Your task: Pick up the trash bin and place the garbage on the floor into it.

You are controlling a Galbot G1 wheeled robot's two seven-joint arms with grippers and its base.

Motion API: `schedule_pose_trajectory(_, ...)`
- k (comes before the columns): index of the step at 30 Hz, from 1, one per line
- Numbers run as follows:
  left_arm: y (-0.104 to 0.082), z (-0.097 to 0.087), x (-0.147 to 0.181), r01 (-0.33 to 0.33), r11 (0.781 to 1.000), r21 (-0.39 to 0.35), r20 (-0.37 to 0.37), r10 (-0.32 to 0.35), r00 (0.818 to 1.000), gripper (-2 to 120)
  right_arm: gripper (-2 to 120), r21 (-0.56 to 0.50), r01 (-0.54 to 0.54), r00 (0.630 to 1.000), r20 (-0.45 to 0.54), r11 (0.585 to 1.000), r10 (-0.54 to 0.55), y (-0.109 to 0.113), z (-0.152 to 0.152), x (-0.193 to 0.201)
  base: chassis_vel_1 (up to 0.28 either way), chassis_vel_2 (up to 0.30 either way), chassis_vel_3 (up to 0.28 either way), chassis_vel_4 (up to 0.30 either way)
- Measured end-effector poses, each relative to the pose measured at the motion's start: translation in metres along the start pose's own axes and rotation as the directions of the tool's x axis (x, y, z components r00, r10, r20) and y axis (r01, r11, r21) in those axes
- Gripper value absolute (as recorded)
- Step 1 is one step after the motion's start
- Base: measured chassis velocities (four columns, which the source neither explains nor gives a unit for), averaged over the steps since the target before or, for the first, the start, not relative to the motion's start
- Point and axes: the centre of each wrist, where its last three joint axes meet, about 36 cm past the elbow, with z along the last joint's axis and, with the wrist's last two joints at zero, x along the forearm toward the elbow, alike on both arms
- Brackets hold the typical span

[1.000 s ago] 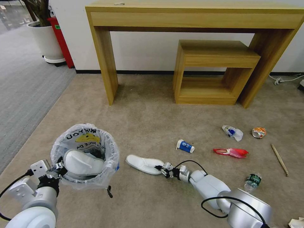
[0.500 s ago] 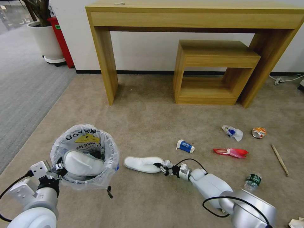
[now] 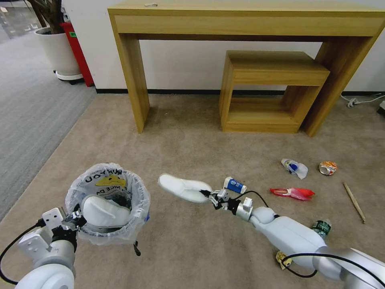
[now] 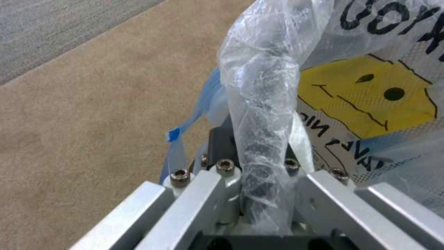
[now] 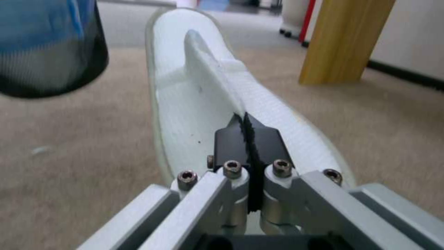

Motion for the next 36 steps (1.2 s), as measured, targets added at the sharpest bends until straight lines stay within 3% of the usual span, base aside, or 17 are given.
schedule_pose_trajectory(3, 0.000, 0.001, -0.001, 0.001, 1.000, -0.003, -0.002, -0.001, 1.000, 1, 0, 0.002, -0.009, 0.999, 0.034, 1.000, 0.009, -0.002, -0.012, -0.001, 0.000, 0.000, 0.000, 0.000)
schedule_pose_trajectory(9, -0.001, 0.002, -0.002, -0.007, 1.000, -0.011, -0.004, 0.007, 1.000, 1, 0, -0.012, 0.008, 0.979, 0.206, 1.000, -0.005, 0.004, -0.078, -0.020, 0.000, 0.000, 0.000, 0.000)
schedule_pose_trajectory(10, -0.001, 0.002, -0.002, -0.007, 1.000, -0.011, -0.004, 0.007, 1.000, 1, 0, -0.012, 0.008, 0.979, 0.206, 1.000, -0.005, 0.004, -0.078, -0.020, 0.000, 0.000, 0.000, 0.000)
schedule_pose_trajectory(12, -0.003, 0.002, -0.002, -0.011, 1.000, -0.012, -0.006, 0.011, 1.000, 1, 0, -0.033, 0.029, 0.956, 0.292, 0.999, -0.018, 0.012, -0.105, -0.034, 0.000, 0.000, 0.000, 0.000)
schedule_pose_trajectory(17, -0.003, 0.002, -0.002, -0.014, 1.000, -0.014, -0.005, 0.014, 1.000, 1, 0, -0.063, 0.065, 0.921, 0.387, 0.996, -0.035, 0.026, -0.136, -0.051, 0.000, 0.000, 0.000, 0.000)
schedule_pose_trajectory(19, -0.004, 0.001, -0.003, -0.016, 1.000, -0.017, -0.004, 0.015, 1.000, 1, 0, -0.079, 0.106, 0.896, 0.440, 0.991, -0.061, 0.043, -0.153, -0.065, 0.000, 0.000, 0.000, 0.000)
schedule_pose_trajectory(25, -0.004, -0.002, -0.001, -0.024, 0.999, -0.021, -0.002, 0.024, 1.000, 1, 0, -0.096, 0.179, 0.866, 0.488, 0.979, -0.110, 0.073, -0.173, -0.086, 0.000, 0.000, 0.000, 0.000)
schedule_pose_trajectory(27, -0.006, -0.005, 0.001, -0.033, 0.999, -0.021, -0.004, 0.033, 0.999, 1, 0, -0.106, 0.236, 0.846, 0.512, 0.966, -0.150, 0.097, -0.184, -0.103, 0.000, 0.000, 0.000, 0.000)
schedule_pose_trajectory(36, -0.008, -0.009, 0.005, -0.046, 0.999, -0.019, -0.001, 0.046, 0.999, 1, 0, -0.109, 0.355, 0.810, 0.532, 0.929, -0.247, 0.141, -0.191, -0.139, 0.000, 0.000, 0.000, 0.000)
